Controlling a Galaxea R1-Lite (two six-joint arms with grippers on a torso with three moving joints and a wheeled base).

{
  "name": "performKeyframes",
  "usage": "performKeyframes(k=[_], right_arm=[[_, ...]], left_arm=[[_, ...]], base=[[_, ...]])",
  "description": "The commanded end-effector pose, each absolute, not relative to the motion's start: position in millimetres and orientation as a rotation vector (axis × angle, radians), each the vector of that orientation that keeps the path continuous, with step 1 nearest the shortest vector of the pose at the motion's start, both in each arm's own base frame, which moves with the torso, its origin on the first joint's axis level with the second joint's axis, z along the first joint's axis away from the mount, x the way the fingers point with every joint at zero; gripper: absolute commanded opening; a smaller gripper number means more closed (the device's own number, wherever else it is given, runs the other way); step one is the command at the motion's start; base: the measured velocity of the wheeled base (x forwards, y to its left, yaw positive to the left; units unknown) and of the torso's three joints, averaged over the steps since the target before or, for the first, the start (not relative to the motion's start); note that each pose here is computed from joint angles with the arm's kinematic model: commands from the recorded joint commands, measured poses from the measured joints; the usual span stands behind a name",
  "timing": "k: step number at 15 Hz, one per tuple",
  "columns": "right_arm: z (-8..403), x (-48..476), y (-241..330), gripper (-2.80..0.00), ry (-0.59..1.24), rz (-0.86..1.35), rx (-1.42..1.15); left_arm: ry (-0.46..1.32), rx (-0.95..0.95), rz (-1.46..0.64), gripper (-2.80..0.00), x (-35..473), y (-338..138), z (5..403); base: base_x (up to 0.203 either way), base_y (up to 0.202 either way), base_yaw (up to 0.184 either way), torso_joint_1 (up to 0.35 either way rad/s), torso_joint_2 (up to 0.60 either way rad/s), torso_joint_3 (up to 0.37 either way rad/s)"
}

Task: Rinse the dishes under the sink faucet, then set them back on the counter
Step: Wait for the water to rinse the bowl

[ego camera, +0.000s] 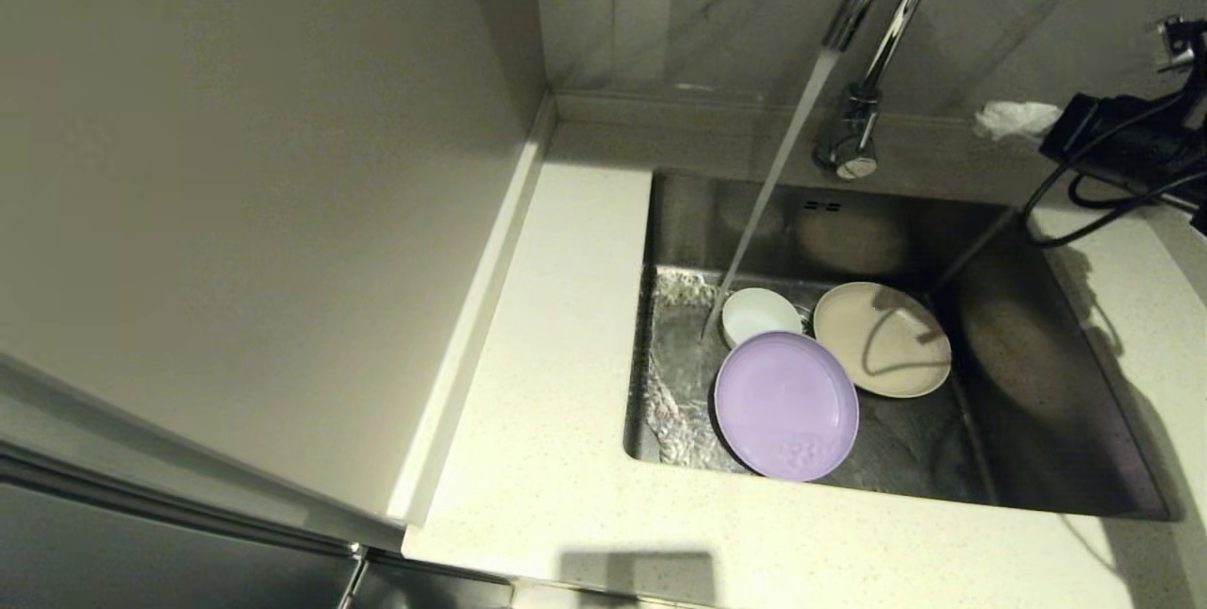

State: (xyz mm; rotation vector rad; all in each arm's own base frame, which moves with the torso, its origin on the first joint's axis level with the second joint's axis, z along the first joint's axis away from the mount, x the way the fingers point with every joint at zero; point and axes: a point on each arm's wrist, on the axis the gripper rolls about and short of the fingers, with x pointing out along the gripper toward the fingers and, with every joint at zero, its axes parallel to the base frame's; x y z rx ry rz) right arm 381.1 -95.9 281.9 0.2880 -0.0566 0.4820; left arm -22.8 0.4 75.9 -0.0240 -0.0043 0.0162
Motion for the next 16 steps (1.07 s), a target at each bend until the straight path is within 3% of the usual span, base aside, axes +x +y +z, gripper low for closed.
performKeyframes(k=[1,4,8,16], right_arm=[[270,339,-96,-2.80,-0.002,0.431,0.253],[233,288,-90,-2.80,0.105,0.314,0.185],[212,226,-73,-2.80,0.187,0.165,0.096],[189,157,-49,-2.80,0.352,0.057,0.085]], left_arm=[[-0.006,-0.025,0.017,-2.80,-23,0,76],[-0.006,-0.025,0.017,-2.80,-23,0,76],[-0.006,-0.025,0.017,-2.80,-23,0,76],[-0.006,-0.025,0.017,-2.80,-23,0,76]], base=[[0.000,0.000,0.000,0.000,0.00,0.000],[0.000,0.000,0.000,0.000,0.00,0.000],[0.000,0.000,0.000,0.000,0.00,0.000],[0.000,0.000,0.000,0.000,0.00,0.000]])
